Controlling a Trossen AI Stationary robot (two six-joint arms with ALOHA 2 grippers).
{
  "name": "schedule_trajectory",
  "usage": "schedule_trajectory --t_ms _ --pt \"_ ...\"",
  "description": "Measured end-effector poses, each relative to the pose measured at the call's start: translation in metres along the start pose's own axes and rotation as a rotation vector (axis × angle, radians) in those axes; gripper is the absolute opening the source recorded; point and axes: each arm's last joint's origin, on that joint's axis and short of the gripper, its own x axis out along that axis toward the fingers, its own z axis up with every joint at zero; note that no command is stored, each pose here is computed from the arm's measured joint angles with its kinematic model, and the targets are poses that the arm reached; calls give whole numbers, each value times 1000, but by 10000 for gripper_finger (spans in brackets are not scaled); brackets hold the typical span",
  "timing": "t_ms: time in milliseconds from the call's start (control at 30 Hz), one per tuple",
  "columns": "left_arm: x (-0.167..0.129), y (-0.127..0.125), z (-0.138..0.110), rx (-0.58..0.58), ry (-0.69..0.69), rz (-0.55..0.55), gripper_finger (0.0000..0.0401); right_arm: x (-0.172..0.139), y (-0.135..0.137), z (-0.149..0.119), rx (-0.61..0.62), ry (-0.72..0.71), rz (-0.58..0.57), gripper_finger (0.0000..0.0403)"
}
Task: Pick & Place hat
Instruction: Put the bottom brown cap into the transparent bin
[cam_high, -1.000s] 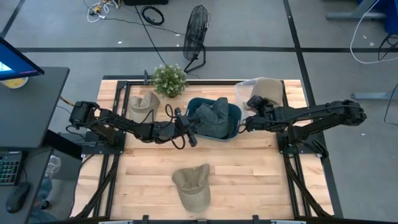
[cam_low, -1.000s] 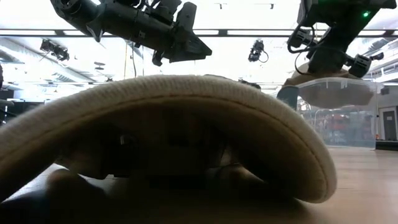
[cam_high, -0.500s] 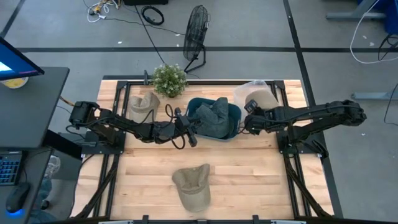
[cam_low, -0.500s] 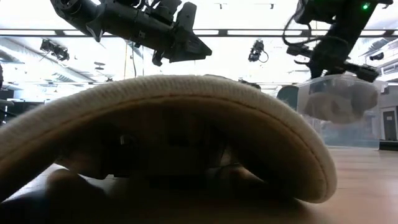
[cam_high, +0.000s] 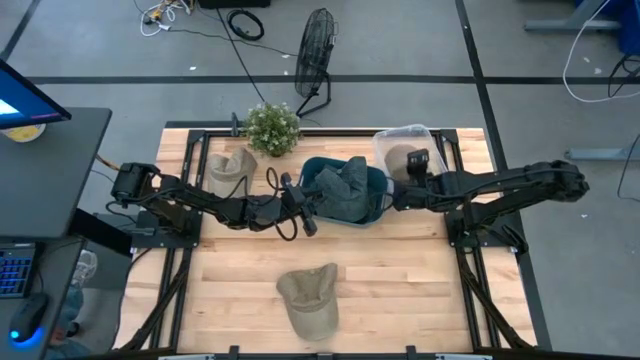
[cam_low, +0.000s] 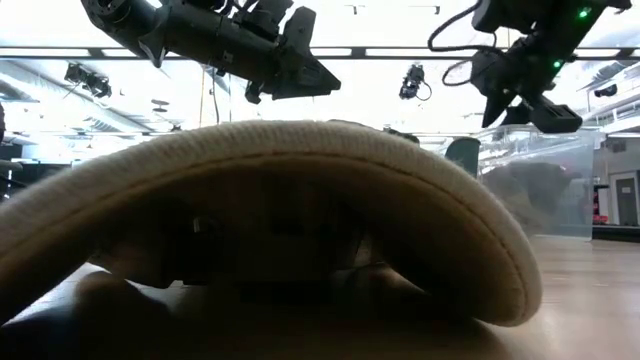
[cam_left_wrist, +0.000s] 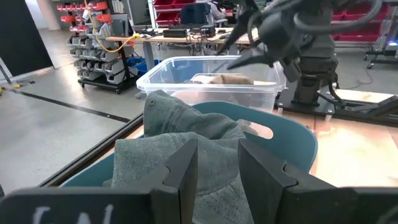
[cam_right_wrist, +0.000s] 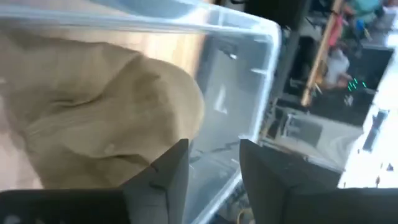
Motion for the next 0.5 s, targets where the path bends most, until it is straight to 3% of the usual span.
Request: schedule_trajectory --t_ms 200,400,500 --pt "0 0 0 -27 4 -3 119 -20 -15 9 214 -105 55 152" --pt "-8 -6 4 -19 16 -101 119 -59 -34 33 464 -437 348 136" --pt "-17 -13 8 -7 31 -177 119 -74 -35 45 505 -612 461 135"
